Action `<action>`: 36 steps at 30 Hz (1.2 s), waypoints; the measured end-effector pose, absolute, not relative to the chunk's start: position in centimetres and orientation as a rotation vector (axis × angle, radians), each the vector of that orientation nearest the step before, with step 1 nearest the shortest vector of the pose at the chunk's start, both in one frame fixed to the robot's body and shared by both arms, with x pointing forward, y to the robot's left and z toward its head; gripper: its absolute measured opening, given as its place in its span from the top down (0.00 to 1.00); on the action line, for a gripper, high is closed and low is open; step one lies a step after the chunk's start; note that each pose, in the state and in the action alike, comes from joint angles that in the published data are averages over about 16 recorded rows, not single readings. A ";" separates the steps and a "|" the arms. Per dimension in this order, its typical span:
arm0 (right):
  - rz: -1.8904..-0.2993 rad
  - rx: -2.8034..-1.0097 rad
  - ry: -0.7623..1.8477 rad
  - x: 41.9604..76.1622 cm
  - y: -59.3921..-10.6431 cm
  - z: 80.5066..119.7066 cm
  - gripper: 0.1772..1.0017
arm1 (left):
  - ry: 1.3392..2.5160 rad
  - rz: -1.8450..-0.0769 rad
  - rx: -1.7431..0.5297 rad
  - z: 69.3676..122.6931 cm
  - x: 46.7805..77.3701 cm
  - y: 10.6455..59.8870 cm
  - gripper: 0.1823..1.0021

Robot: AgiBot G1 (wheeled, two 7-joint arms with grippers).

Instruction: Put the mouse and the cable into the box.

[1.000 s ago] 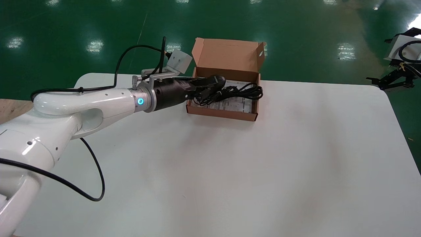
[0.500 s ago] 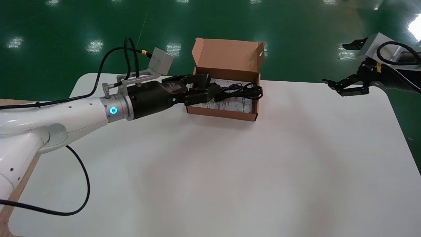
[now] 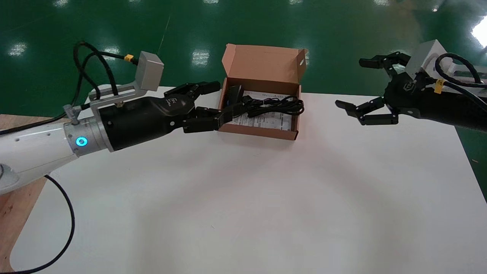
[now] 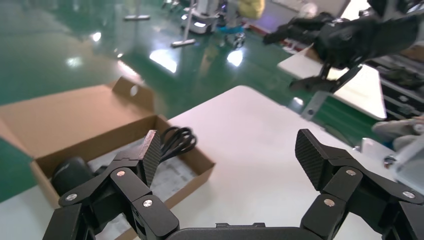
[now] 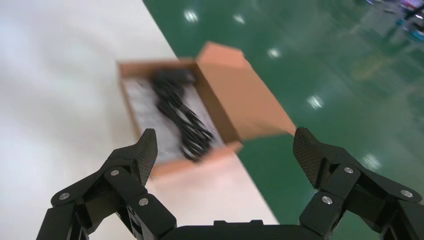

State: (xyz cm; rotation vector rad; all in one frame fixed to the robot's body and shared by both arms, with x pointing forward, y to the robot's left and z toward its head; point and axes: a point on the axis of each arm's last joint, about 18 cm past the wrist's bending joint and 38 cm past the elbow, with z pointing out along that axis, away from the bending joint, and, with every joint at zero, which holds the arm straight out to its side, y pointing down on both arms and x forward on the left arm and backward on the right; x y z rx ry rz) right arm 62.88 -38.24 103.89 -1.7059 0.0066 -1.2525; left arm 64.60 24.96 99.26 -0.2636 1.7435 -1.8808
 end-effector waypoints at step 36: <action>-0.529 -1.596 -0.247 46.8 -30.0 99.0 0.00 | 1.939 -1.788 0.304 99.1 46.8 30.0 0.00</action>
